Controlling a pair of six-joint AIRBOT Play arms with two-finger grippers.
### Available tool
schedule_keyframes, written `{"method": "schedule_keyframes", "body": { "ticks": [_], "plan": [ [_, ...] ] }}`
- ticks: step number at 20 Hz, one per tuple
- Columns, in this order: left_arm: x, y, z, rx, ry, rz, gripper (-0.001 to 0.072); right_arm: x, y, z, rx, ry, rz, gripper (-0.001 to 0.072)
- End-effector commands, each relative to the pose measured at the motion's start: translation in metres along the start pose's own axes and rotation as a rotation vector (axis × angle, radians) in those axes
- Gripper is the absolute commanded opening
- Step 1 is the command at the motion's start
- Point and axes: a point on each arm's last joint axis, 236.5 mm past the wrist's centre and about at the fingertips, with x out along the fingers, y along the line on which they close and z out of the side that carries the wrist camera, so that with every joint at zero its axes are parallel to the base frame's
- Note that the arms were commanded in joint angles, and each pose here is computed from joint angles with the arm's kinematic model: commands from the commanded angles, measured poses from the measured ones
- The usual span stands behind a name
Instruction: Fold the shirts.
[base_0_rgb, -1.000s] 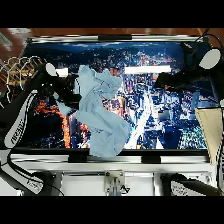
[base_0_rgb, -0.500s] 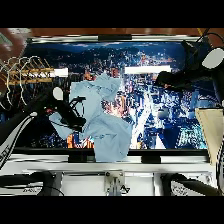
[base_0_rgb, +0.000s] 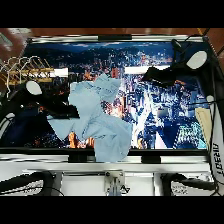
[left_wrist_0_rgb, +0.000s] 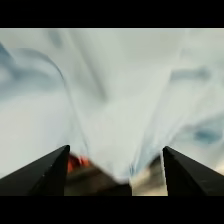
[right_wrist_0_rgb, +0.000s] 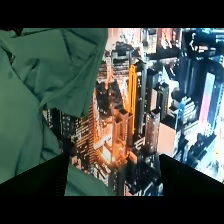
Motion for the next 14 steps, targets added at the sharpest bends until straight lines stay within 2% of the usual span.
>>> {"method": "schedule_keyframes", "body": {
  "ticks": [1, 4, 14],
  "plan": [
    [-0.068, 0.023, 0.104, -0.088, -0.376, 0.018, 0.0570, 0.042, 0.010, 0.028, 0.027, -0.112, 0.040, 0.0677],
    [-0.077, 0.047, 0.152, -0.122, -0.412, 0.026, 0.0575, 0.070, 0.002, 0.030, 0.071, -0.083, 0.049, 0.0678],
    [0.053, 0.110, 0.206, -0.215, -0.296, 0.016, 0.0576, 0.083, -0.003, -0.024, 0.030, 0.154, 0.045, 0.0678]
  ]
}}
